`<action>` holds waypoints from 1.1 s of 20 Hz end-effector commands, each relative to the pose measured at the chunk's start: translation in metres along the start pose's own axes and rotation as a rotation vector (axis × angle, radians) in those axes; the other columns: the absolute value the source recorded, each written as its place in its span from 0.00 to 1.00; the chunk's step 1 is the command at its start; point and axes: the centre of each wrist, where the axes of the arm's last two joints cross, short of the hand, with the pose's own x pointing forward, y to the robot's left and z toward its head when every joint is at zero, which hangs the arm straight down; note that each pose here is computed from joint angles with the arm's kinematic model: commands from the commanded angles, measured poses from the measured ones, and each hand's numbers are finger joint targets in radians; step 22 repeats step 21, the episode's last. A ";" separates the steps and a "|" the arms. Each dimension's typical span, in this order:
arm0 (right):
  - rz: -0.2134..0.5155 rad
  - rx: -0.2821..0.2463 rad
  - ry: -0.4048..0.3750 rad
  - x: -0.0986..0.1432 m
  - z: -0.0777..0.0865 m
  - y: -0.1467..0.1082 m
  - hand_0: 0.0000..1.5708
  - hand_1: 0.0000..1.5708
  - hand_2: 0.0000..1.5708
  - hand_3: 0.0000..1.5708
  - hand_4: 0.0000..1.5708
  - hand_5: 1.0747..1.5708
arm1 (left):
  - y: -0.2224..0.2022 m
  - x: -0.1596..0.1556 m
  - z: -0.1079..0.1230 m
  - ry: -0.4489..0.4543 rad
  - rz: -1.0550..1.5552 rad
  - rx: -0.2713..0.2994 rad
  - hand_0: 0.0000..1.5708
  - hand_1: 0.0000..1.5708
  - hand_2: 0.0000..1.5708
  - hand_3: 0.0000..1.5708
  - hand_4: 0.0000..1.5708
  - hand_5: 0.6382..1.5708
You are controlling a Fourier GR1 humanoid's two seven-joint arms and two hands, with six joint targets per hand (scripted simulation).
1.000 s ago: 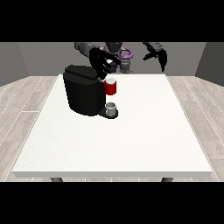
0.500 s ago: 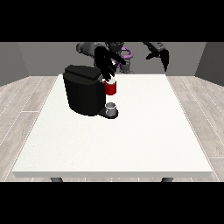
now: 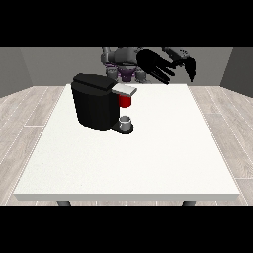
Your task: Insert the coffee pod into the coffee machine and close the lid
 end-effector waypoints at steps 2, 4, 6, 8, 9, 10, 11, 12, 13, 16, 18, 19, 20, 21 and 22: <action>-0.087 0.064 -0.193 0.027 -0.004 0.029 0.00 0.00 0.00 0.00 0.00 1.00 | 0.001 0.016 -0.012 -0.045 -0.019 -0.026 0.00 0.00 0.00 0.00 0.20 1.00; -0.089 0.079 -0.243 0.044 -0.007 0.033 0.00 0.00 0.00 0.00 0.03 1.00 | 0.007 0.010 -0.009 -0.061 -0.045 -0.001 0.00 0.00 0.00 0.00 0.19 1.00; -0.086 0.083 -0.213 0.027 -0.010 0.047 0.00 0.00 0.00 0.00 0.06 1.00 | 0.003 0.017 -0.009 -0.040 -0.017 -0.002 0.00 0.00 0.00 0.00 0.19 1.00; -0.086 0.050 -0.235 0.048 -0.018 0.046 0.00 0.00 0.00 0.00 0.00 1.00 | -0.008 0.022 -0.016 -0.059 -0.022 -0.025 0.00 0.00 0.00 0.00 0.22 1.00; -0.110 0.067 -0.232 0.027 -0.017 0.047 0.00 0.00 0.00 0.00 0.00 1.00 | 0.004 0.018 -0.004 -0.051 -0.007 -0.044 0.00 0.00 0.00 0.00 0.22 1.00; -0.107 0.123 -0.244 0.033 -0.016 0.049 0.00 0.00 0.00 0.00 0.00 1.00 | 0.014 0.013 0.001 -0.034 -0.016 -0.009 0.00 0.00 0.00 0.00 0.22 1.00; -0.128 0.135 -0.289 0.047 -0.012 0.071 0.00 0.00 0.00 0.00 0.00 1.00 | 0.003 0.012 -0.008 -0.034 -0.023 0.004 0.00 0.00 0.00 0.00 0.21 1.00; -0.125 0.175 -0.251 0.025 -0.008 0.074 0.00 0.00 0.00 0.00 0.00 1.00 | 0.001 -0.005 0.014 0.002 0.006 0.008 0.00 0.00 0.00 0.00 0.21 1.00; -0.140 0.189 -0.306 0.029 -0.001 0.096 0.00 0.00 0.00 0.00 0.00 1.00 | 0.010 -0.001 0.009 -0.022 -0.014 0.021 0.00 0.00 0.00 0.00 0.16 1.00; -0.163 0.247 -0.295 0.002 0.008 0.110 0.00 0.00 0.00 0.00 0.11 1.00 | 0.017 -0.016 0.033 0.053 0.031 0.047 0.00 0.00 0.00 0.00 0.17 1.00; -0.199 0.307 -0.310 -0.001 0.025 0.142 0.00 0.00 0.00 0.00 0.12 1.00 | 0.022 -0.028 0.045 0.101 0.023 0.107 0.00 0.00 0.00 0.00 0.17 1.00; -0.216 0.310 -0.305 -0.014 0.028 0.145 0.00 0.00 0.00 0.00 0.12 1.00 | 0.010 -0.033 0.053 0.109 0.040 0.085 0.00 0.00 0.00 0.00 0.17 1.00; -0.216 0.362 -0.354 0.002 0.040 0.166 0.00 0.00 0.00 0.00 0.17 1.00 | 0.025 -0.040 0.052 0.101 0.026 0.159 0.00 0.00 0.00 0.00 0.17 1.00; -0.243 0.360 -0.324 -0.023 0.045 0.168 0.00 0.00 0.00 0.00 0.17 1.00 | 0.026 -0.042 0.067 0.133 0.041 0.146 0.00 0.00 0.00 0.00 0.17 1.00; -0.243 0.360 -0.324 -0.023 0.045 0.168 0.00 0.00 0.00 0.00 0.17 1.00 | 0.026 -0.042 0.067 0.133 0.041 0.146 0.00 0.00 0.00 0.00 0.17 1.00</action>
